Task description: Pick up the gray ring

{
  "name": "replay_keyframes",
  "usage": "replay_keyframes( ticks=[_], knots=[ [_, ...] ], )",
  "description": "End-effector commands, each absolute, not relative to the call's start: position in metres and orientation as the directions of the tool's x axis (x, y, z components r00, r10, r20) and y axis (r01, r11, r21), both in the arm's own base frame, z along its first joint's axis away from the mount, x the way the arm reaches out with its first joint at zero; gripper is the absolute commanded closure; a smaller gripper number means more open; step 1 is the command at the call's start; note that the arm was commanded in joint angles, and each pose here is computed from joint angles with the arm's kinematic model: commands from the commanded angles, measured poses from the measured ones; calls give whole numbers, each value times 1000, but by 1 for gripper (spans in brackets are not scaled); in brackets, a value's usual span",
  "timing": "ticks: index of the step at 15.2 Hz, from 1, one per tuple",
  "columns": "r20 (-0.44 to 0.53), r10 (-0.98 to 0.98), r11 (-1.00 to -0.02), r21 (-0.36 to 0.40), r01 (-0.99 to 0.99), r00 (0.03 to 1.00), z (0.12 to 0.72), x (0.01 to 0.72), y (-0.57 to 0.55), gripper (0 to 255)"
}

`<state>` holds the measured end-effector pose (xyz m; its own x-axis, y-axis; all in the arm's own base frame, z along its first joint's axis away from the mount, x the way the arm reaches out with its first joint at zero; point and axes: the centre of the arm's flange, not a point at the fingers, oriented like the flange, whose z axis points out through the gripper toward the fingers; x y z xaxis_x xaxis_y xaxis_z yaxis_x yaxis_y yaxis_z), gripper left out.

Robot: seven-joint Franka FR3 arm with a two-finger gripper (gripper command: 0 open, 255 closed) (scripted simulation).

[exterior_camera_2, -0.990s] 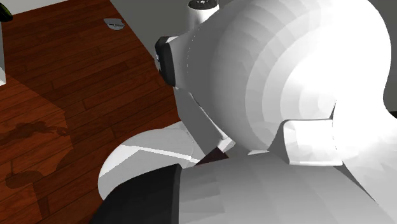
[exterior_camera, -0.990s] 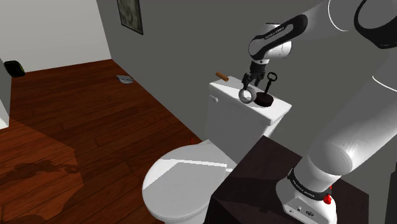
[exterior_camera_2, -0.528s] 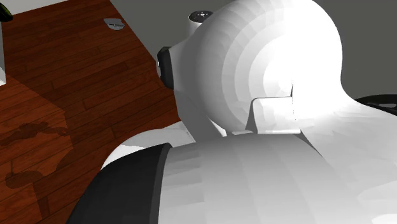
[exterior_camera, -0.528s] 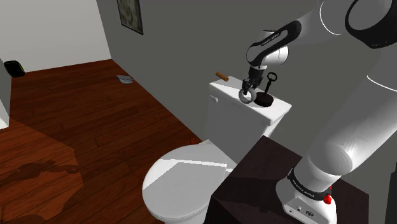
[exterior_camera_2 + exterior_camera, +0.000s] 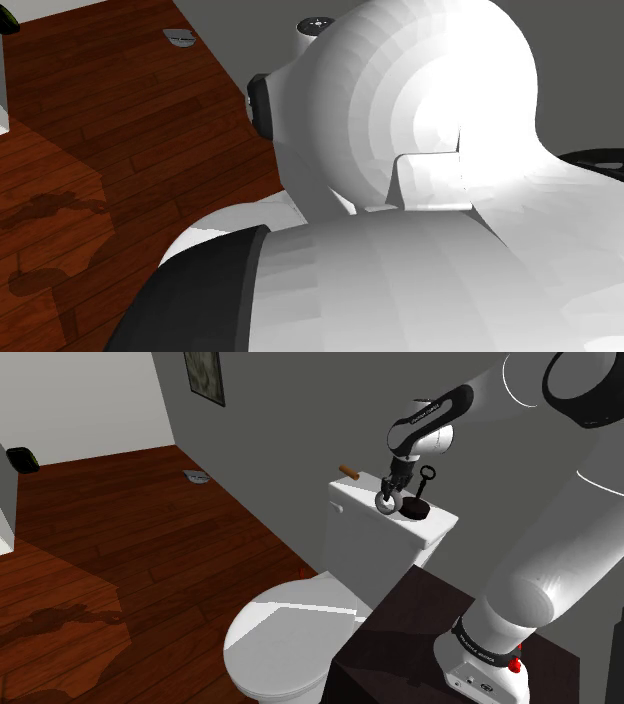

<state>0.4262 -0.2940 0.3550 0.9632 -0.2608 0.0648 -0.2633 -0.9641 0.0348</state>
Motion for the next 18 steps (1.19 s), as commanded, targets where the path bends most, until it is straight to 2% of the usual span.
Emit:
replay_keyframes(
  ticks=[1,18],
  knots=[
    [64,-261,-964,35,-264,963,355,426,-295,255],
    [64,-261,-964,35,-264,963,435,426,-295,255]
  ],
)
